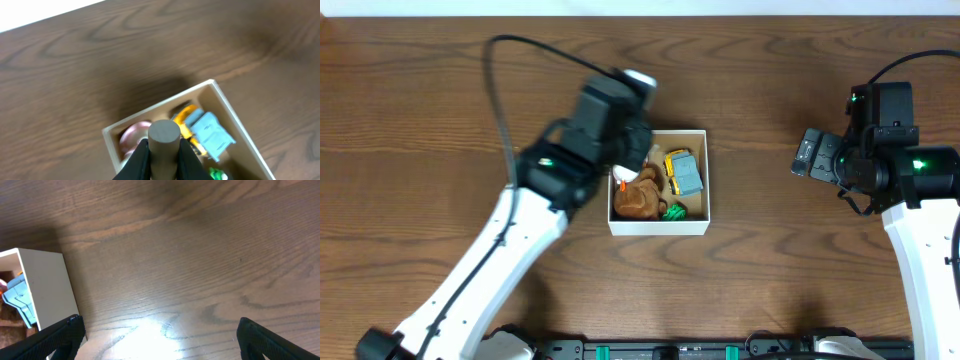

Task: Pack container
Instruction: 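Lift the wind-up toy over the box and release it inside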

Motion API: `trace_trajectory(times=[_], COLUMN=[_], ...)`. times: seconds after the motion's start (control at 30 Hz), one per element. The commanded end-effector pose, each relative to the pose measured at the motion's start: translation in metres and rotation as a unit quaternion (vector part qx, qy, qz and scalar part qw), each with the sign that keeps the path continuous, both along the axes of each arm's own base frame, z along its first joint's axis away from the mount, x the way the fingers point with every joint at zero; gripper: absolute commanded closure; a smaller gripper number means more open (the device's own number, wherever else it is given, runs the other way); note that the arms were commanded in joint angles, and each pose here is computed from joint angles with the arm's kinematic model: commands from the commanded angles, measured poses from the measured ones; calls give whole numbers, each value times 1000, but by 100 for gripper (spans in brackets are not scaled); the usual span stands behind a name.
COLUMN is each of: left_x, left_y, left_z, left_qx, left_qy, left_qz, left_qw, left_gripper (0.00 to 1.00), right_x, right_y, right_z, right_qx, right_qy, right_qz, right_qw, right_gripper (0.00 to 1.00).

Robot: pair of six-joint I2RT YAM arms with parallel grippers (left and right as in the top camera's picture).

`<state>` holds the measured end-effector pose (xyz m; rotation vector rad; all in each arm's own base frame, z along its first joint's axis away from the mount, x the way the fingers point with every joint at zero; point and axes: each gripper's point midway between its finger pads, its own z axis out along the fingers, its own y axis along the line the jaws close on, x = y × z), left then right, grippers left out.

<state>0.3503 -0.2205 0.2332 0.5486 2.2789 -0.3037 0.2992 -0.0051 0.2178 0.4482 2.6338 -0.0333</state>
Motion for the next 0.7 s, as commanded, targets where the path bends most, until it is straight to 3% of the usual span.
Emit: trace_trajectory(times=[0.0,0.33,0.67], left_x=[10,31,23], left_y=[-4,-15,-10], left_z=[-20,-81,-107], left_qx=[41,-44,-94], left_qy=[-6,93,162], left_qz=[31,176,284], left_qw=[999,979,940], left_gripper=[94,94,94], right_x=[-1,-2,-2], right_y=[-2,-2,-2], right_z=[-2,-2,-2], right_qx=[-2,-3,-3], right_qy=[4,5,5], right_qz=[1,1,1], right_qw=[1000,1000,1000], right_gripper=[1,1,1])
